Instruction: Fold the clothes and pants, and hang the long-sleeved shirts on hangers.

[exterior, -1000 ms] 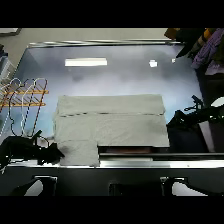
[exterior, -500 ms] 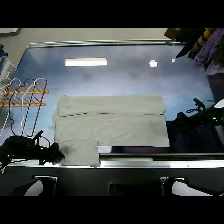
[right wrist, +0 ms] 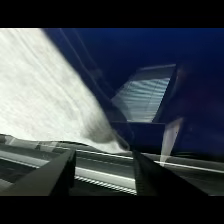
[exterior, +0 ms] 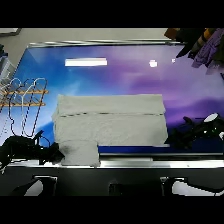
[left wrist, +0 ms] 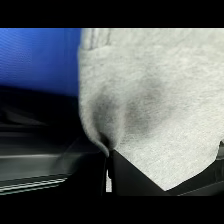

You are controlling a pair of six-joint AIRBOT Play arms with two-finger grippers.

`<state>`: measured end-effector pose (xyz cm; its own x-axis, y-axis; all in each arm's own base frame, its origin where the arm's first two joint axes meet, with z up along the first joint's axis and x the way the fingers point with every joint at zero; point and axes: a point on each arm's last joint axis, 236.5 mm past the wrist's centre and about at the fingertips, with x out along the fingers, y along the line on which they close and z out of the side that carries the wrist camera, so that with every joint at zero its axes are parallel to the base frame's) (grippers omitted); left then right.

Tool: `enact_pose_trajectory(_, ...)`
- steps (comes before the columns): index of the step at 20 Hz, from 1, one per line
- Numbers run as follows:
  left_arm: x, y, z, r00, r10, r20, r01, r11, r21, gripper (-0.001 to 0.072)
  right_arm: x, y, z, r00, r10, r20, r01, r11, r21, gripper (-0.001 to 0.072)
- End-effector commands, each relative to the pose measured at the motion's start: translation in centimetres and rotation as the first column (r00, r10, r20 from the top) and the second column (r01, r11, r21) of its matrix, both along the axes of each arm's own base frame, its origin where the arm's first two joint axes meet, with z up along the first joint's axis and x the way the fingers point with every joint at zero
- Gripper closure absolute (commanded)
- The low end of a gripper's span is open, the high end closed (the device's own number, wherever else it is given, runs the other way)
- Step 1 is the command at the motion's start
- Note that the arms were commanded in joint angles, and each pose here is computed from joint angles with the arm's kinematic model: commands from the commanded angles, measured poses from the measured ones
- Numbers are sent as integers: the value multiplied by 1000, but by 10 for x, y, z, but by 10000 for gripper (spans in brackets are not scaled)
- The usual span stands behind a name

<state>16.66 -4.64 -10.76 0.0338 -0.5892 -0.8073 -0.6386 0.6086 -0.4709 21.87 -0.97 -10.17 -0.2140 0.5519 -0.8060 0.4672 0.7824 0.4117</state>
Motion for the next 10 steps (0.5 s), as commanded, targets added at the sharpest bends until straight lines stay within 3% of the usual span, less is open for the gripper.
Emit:
enact_pose_trajectory(1,0,0,0,1000,-1,2,1,1000,1,690,-13,8,-10,1000,6,-14,-5,1000,19,291)
enact_pose_trajectory(10,2,1,-1,1000,3,6,-3,1000,7,690,0,-8,-5,997,18,79,-12,997,-74,295)
